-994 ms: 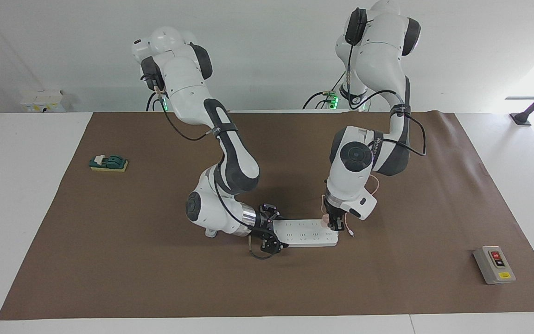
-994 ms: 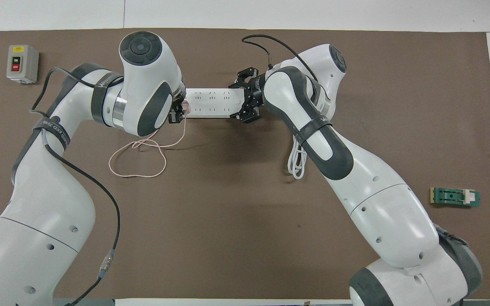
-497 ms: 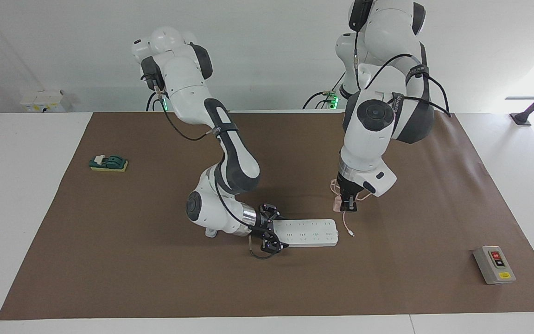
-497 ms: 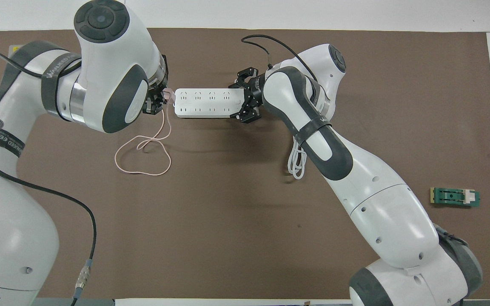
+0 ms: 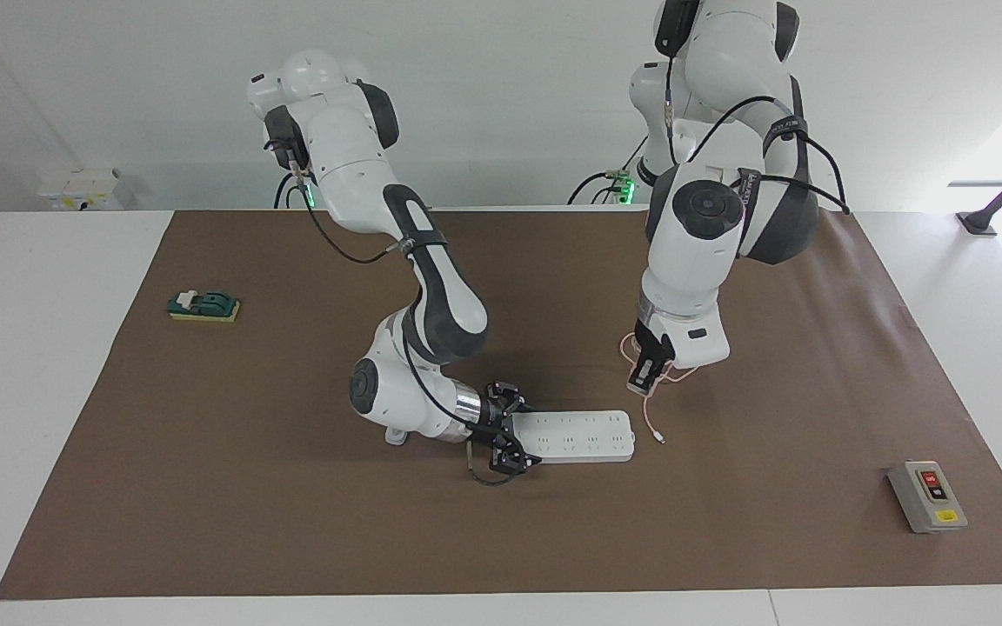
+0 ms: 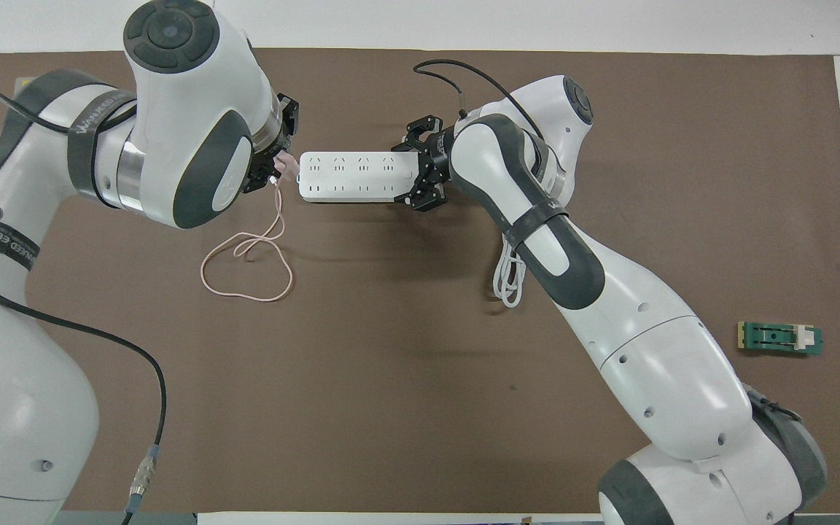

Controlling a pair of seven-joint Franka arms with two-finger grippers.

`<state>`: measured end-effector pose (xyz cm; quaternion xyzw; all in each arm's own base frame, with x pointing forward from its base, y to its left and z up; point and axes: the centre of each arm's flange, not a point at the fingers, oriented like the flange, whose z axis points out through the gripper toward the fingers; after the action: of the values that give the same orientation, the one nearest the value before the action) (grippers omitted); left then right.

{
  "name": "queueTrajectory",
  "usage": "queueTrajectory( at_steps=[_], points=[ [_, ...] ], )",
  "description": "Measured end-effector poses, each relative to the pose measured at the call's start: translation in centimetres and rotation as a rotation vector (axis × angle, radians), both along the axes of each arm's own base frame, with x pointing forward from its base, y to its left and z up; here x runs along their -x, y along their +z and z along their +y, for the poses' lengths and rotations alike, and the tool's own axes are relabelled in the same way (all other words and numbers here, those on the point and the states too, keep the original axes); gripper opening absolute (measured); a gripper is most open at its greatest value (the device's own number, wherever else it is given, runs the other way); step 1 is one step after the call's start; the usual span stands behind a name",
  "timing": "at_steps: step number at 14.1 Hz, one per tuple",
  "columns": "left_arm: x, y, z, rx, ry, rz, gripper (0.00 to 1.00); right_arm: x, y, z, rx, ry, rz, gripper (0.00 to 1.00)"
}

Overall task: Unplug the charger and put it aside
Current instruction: 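Carry the charger toward the robot and release it while the right gripper withdraws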

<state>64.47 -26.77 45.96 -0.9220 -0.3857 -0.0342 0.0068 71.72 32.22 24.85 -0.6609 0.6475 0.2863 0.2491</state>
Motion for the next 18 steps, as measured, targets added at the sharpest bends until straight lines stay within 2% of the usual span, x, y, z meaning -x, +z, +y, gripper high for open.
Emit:
queueTrajectory(
  at_steps=[2,5,7,10,13,14,16,18],
  points=[
    [0.0,0.0,2.1,-0.016,-0.138,0.016,0.32,0.1,0.0,0.8,0.001,-0.008,-0.022,1.00],
    [0.1,-0.1,8.2,-0.036,-0.331,0.059,0.32,0.3,0.6,1.7,0.002,-0.008,-0.044,1.00],
    [1.1,-0.8,12.3,-0.035,-0.439,0.104,0.32,0.2,1.4,1.2,0.001,-0.012,-0.048,1.00],
    [3.7,-2.2,16.9,0.024,-0.557,0.161,0.32,-0.9,4.3,-1.5,0.008,-0.047,-0.079,1.00],
    [8.8,-5.5,20.8,0.060,-0.649,0.138,0.32,-0.6,9.3,-5.7,0.048,-0.025,-0.074,1.00],
    [9.8,-6.5,21.8,0.066,-0.668,0.138,0.32,-0.4,10.7,-6.8,0.076,0.000,-0.069,1.00],
    [10.9,-8.0,23.8,0.077,-0.691,0.151,0.32,0.0,13.6,-9.8,0.125,0.048,-0.052,1.00],
    [11.5,-9.1,24.7,0.081,-0.693,0.159,0.32,0.5,15.9,-13.4,0.166,0.131,-0.066,1.00]
  ],
)
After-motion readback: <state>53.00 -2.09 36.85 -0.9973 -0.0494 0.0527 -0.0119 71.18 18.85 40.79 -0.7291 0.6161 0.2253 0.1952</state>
